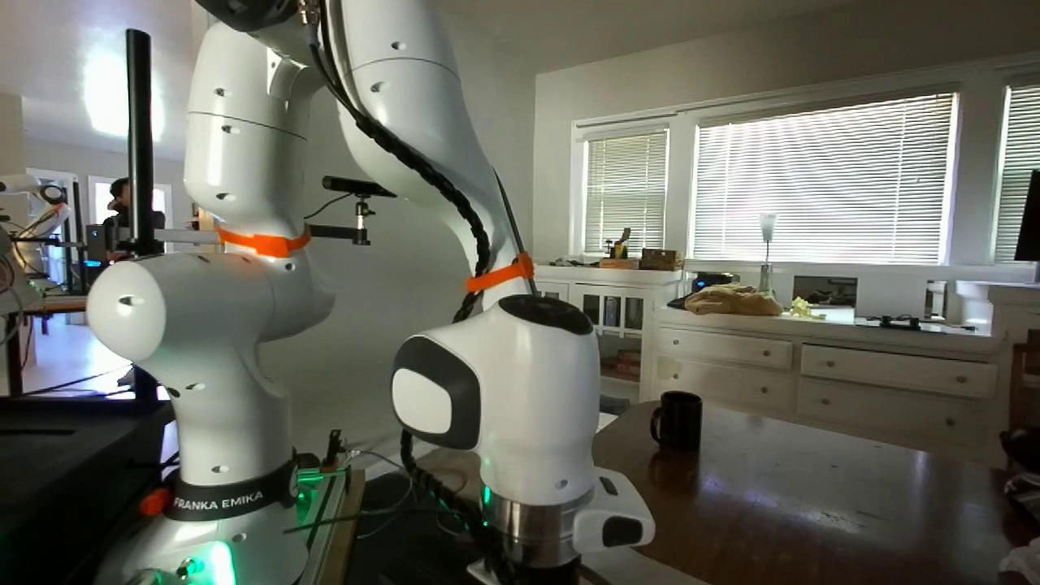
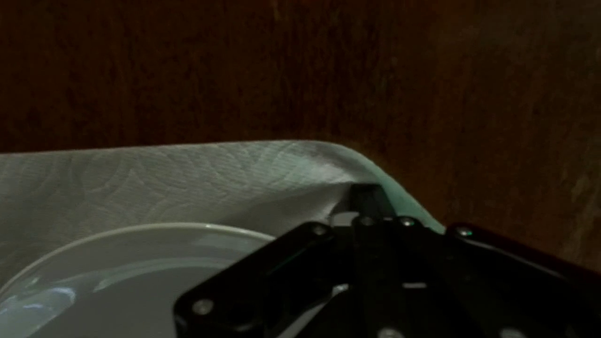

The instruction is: Turn the plate to the right

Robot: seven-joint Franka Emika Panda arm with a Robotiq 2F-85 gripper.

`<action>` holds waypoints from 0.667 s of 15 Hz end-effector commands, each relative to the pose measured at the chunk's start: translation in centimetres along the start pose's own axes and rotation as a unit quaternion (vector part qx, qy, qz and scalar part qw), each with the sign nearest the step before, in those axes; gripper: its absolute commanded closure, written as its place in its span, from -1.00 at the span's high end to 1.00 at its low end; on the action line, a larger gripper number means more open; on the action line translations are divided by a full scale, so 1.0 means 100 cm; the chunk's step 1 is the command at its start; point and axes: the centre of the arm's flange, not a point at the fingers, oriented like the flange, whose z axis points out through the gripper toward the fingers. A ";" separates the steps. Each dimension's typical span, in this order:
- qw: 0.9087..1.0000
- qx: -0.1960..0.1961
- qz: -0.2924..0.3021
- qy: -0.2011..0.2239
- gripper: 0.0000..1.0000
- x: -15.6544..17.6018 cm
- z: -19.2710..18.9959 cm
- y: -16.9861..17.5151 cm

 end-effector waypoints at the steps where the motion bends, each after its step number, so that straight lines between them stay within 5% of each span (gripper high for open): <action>1: 0.996 0.057 -0.069 -0.012 -1.00 -0.019 0.023 -0.053; 10: 0.987 0.080 -0.141 -0.025 -1.00 -0.029 0.020 -0.057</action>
